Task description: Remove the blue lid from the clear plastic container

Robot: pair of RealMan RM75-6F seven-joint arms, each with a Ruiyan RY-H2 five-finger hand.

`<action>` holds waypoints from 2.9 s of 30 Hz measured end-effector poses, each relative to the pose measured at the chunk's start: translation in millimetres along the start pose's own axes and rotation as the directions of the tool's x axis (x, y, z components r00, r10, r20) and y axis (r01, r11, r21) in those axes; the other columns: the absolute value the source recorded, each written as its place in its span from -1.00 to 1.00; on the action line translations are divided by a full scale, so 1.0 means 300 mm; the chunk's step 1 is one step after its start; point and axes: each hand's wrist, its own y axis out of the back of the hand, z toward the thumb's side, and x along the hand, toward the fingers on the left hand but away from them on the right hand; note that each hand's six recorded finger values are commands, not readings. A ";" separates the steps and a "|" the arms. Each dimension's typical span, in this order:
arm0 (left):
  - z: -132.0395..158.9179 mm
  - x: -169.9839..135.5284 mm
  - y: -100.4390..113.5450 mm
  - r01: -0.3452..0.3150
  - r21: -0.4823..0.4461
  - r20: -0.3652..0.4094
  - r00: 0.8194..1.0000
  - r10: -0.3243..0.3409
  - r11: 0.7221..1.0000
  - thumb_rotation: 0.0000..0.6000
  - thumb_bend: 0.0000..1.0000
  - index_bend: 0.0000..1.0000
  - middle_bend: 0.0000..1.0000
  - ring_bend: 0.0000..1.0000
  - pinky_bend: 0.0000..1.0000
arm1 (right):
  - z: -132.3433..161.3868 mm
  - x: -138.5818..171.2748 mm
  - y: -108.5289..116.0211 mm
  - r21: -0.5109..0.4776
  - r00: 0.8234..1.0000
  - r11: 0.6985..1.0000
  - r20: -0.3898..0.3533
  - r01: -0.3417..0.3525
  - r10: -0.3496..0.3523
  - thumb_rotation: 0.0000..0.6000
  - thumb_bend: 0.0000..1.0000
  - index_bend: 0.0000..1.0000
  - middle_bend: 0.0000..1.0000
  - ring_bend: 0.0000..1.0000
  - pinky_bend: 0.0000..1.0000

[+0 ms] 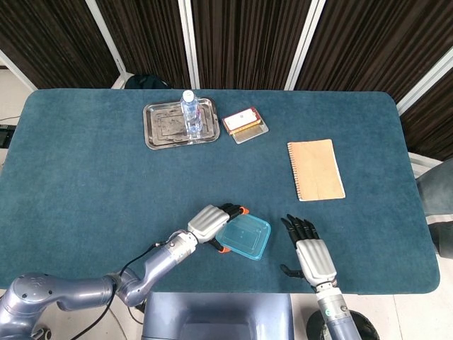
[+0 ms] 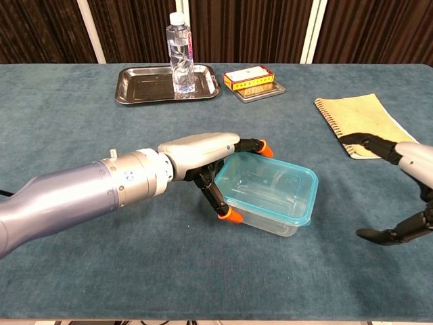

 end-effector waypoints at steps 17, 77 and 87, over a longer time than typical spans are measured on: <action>0.013 0.011 0.027 0.066 0.034 0.004 0.998 -0.066 0.997 1.00 -0.62 -0.18 -0.14 -0.28 -0.10 | 0.080 -0.025 -0.088 -0.100 0.999 0.995 0.038 -0.028 0.032 1.00 -0.45 -1.00 -1.00 -1.00 -1.00; 0.009 -0.005 0.036 0.057 0.017 -0.010 0.998 -0.057 0.998 1.00 -0.62 -0.17 -0.13 -0.28 -0.09 | 0.180 -0.064 -0.144 -0.260 0.997 0.966 0.075 0.016 0.003 1.00 -0.45 -1.00 -1.00 -1.00 -1.00; 0.005 -0.005 0.041 0.058 0.021 -0.011 0.998 -0.058 0.998 1.00 -0.62 -0.17 -0.13 -0.28 -0.09 | 0.178 -0.071 -0.142 -0.274 0.997 0.961 0.081 0.032 -0.010 1.00 -0.45 -1.00 -1.00 -1.00 -1.00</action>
